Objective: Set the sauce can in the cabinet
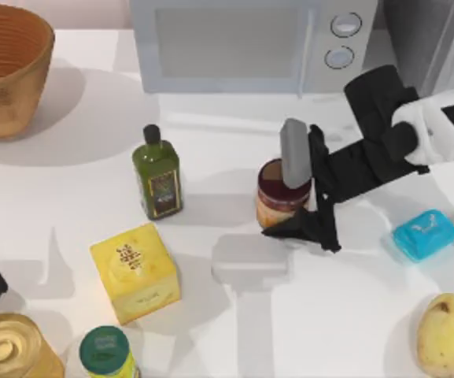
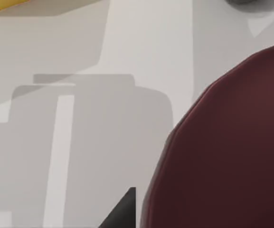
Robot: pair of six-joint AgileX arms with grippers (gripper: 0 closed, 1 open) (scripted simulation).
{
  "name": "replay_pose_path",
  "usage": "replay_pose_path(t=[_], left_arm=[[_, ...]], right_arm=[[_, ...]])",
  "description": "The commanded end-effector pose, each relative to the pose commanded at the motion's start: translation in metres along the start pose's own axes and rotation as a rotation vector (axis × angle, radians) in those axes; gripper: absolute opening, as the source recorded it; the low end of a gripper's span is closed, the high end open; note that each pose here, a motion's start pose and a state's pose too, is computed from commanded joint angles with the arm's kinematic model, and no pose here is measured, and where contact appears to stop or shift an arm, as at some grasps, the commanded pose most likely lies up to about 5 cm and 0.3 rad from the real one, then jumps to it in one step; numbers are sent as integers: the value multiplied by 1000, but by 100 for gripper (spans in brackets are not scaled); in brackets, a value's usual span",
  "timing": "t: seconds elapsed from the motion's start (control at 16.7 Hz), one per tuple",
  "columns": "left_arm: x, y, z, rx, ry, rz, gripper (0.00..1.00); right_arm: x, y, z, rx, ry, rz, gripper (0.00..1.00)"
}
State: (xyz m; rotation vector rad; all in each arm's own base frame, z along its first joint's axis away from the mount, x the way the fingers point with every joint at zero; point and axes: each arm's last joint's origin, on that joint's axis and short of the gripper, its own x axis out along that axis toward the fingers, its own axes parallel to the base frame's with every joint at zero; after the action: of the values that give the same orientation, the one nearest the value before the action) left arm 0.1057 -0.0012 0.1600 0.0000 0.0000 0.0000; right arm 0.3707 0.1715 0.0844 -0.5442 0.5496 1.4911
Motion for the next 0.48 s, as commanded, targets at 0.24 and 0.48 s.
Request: replay_pose_path(t=[0.24, 0.48], left_arm=[[0, 0, 0, 0, 0, 0, 100], [0, 0, 0, 0, 0, 0, 100]], right_arm=[[0, 0, 0, 0, 0, 0, 0], [0, 0, 0, 0, 0, 0, 0]])
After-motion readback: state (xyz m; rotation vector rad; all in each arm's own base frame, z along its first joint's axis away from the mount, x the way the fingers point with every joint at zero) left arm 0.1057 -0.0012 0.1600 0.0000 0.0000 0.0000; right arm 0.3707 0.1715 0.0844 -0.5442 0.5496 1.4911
